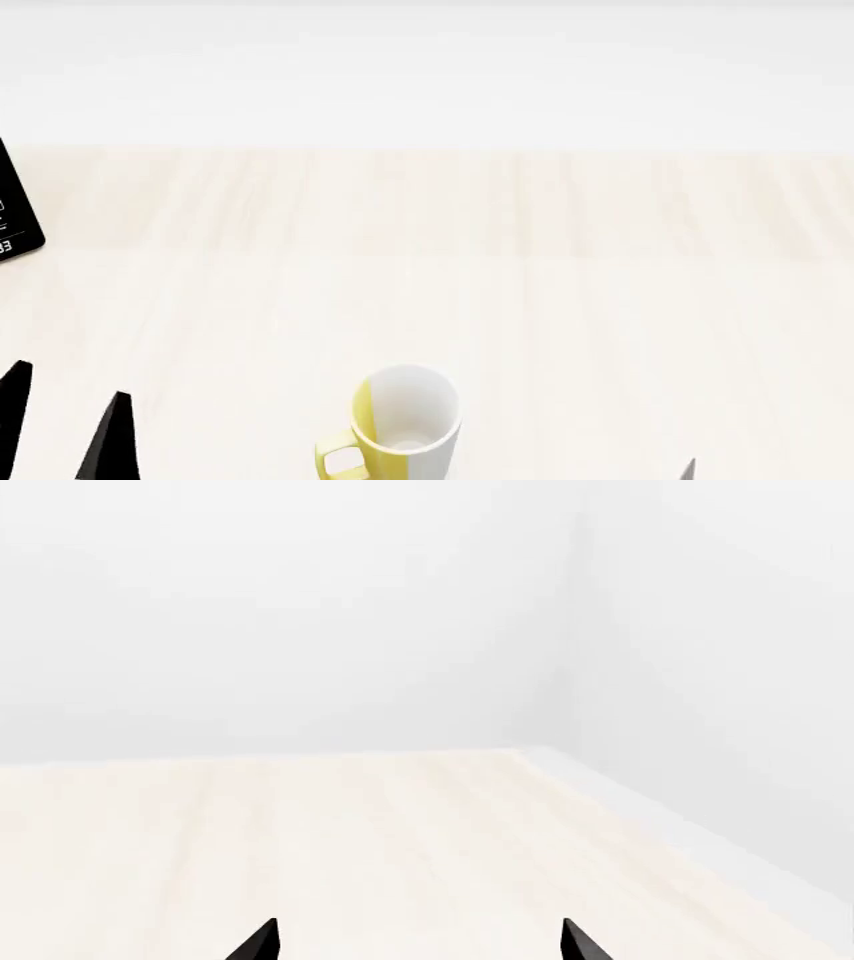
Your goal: Put the yellow and white mug to the front of the white mug.
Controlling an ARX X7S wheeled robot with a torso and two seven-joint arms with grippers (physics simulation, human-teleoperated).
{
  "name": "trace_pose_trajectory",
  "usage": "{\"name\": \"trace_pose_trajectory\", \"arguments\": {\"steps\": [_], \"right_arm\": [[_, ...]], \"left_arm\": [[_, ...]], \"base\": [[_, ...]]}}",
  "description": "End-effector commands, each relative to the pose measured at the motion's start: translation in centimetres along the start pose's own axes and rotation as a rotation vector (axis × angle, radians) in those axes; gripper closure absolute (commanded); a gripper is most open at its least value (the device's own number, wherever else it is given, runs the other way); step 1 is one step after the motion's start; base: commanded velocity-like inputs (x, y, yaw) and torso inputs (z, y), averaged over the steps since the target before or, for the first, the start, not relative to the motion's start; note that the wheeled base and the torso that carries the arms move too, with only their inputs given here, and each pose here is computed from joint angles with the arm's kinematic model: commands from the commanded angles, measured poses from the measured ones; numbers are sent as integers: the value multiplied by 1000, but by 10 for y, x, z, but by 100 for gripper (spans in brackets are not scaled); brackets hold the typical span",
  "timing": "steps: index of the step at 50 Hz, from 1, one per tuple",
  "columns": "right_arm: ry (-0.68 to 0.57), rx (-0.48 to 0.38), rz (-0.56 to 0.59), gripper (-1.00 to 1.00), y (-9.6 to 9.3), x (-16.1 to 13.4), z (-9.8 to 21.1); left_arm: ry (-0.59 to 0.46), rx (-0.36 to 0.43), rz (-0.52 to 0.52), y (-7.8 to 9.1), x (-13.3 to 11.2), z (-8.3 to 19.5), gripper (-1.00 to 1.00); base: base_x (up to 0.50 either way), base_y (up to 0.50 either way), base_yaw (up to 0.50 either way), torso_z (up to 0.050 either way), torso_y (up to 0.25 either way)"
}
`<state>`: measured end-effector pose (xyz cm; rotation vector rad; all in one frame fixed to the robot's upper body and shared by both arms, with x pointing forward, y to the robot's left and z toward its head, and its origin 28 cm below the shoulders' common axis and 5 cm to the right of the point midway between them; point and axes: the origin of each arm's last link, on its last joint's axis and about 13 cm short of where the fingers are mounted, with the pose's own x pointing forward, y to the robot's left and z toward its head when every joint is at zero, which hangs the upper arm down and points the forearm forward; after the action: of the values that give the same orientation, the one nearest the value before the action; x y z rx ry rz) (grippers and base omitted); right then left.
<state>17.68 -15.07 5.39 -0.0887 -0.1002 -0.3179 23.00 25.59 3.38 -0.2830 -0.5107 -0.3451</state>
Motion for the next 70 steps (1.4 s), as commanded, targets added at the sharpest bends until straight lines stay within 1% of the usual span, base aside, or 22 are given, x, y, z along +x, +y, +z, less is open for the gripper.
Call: {"name": "trace_pose_trajectory", "arguments": {"steps": [1,2,3,4,7,11,13,17,19,21,24,28,29,30,36,42,45,50,55,58,64,70], "right_arm": [[-24,-6,-18,-100,3,2,5],[-29,-6,-25,-100,3,2,5],[-27,-8,-31,-100,3,2,5],[-34,-11,-42,-100,3,2,7],[-42,-12,-62,-100,2,2,10],[-36,-16,-99,-100,2,2,14],[-42,-23,-99,-100,3,0,16],[-142,-68,-73,-100,4,-8,29],[-166,-56,-71,-100,3,-12,32],[-163,-54,-67,-100,3,-12,32],[-173,-49,-61,-100,3,-14,35],[-264,-78,-56,-100,4,-21,41],[-288,-70,-56,-100,4,-22,43],[-282,-65,-52,-100,3,-23,44],[-276,-57,-37,-100,4,-23,43],[-328,-83,8,-100,7,-26,46],[-324,-80,3,-100,7,-26,46],[-345,-81,3,-100,6,-26,46],[-445,-102,42,-100,-3,-34,49],[-478,-63,73,-100,-8,-38,52],[-549,-72,158,-100,-11,-47,53],[-550,-79,151,-100,-10,-46,53]], "left_arm": [[-108,79,90,-18,-18,18,-100],[-145,134,99,-20,-19,21,-100],[-151,82,77,-22,-21,23,-100],[-177,115,81,-25,-23,28,-100],[-202,90,42,-30,-27,34,-100],[-251,89,13,-31,-33,40,-100],[-256,111,11,-32,-34,41,-100],[-278,107,28,-32,-36,44,-100],[-291,91,-24,-35,-39,46,-100],[-304,103,-7,-35,-40,49,-100],[-327,86,2,-35,-41,54,-100],[-353,109,9,-36,-41,60,-100],[-363,70,4,-36,-42,63,-100],[-378,99,16,-36,-42,63,-100],[-407,58,7,-36,-45,68,-100],[-464,59,63,-35,-44,72,-100],[-480,59,52,-37,-46,73,-100],[-476,60,69,-36,-44,73,-100],[-450,57,126,-33,-40,70,-100],[-436,70,168,-31,-38,69,-100],[-419,62,172,-32,-37,68,-100],[-413,68,198,-31,-35,68,-100]], "base": [[0,0,0,0,0],[0,0,0,0,0],[0,0,0,0,0],[0,0,0,0,0],[0,0,0,0,0],[0,0,0,0,0],[0,0,0,0,0],[0,0,0,0,0],[0,0,0,0,0],[0,0,0,0,0],[0,0,0,0,0],[0,0,0,0,0],[0,0,0,0,0],[0,0,0,0,0],[0,0,0,0,0],[0,0,0,0,0],[0,0,0,0,0],[0,0,0,0,0],[0,0,0,0,0],[0,0,0,0,0],[0,0,0,0,0],[0,0,0,0,0]]}}
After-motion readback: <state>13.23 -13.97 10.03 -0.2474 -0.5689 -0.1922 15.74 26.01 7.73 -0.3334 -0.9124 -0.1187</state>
